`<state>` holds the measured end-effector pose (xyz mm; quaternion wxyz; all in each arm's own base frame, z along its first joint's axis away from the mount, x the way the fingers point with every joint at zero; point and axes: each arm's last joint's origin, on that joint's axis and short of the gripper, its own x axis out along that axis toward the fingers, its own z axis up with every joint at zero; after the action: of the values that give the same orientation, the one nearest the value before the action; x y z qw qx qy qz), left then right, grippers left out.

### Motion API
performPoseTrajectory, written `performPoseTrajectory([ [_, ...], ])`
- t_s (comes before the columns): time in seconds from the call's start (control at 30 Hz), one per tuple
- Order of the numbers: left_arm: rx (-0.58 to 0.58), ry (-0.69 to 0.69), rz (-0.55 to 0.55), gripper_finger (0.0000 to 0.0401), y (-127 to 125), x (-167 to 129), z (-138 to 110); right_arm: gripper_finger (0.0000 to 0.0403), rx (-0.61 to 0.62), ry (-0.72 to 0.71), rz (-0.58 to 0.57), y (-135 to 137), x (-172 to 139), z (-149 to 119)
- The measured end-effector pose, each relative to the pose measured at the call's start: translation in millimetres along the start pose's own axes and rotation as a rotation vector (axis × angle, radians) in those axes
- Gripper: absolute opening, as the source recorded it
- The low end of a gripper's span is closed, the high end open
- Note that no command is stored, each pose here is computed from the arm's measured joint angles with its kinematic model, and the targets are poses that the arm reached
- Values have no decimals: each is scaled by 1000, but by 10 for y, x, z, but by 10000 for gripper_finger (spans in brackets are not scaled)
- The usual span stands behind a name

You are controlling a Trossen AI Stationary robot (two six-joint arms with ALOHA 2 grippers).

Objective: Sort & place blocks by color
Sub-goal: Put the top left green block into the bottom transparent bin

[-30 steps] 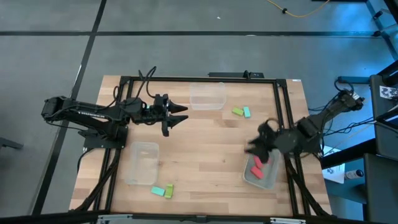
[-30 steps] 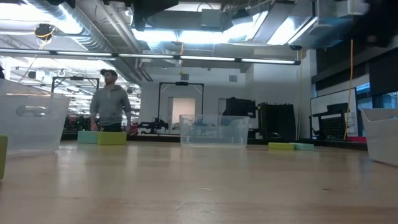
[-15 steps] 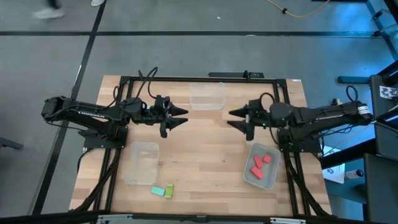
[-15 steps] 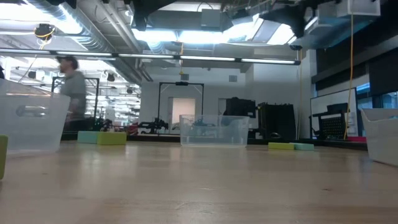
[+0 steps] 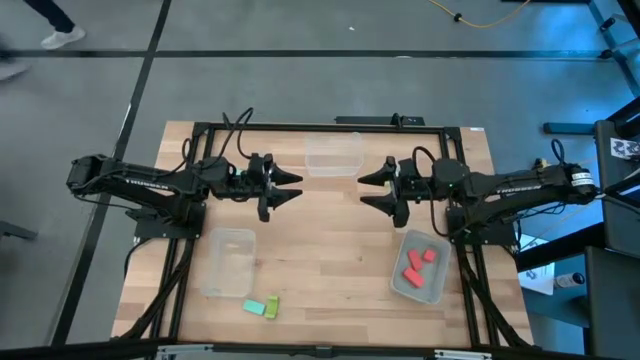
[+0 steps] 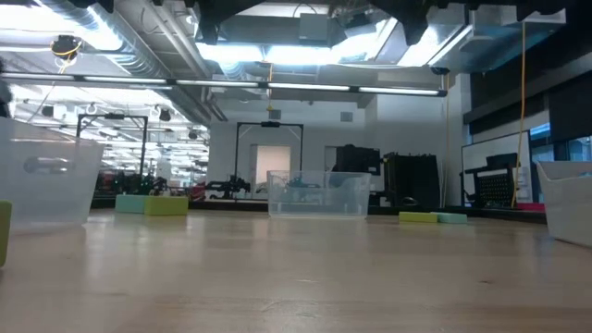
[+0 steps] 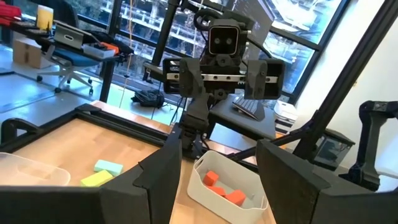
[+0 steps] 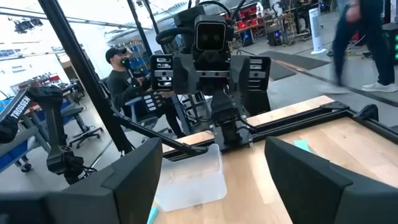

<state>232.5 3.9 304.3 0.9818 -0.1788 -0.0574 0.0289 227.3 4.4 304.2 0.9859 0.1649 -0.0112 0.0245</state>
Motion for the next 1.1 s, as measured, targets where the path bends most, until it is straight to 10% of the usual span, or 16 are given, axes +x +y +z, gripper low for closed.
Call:
performPoseTrajectory([
  [0.67, -8, -9, 25, 200, 6, 0, 2, 287, 6, 0, 0, 1, 0, 0],
  [0.83, -87, 20, 263, 200, 187, 18, 79, 287, 7, -1, 0, 1, -1, 0],
  [1.1, -256, 566, 707, 200, 890, -170, 100, 287, 8, 6, -2, -1, -1, -6],
])
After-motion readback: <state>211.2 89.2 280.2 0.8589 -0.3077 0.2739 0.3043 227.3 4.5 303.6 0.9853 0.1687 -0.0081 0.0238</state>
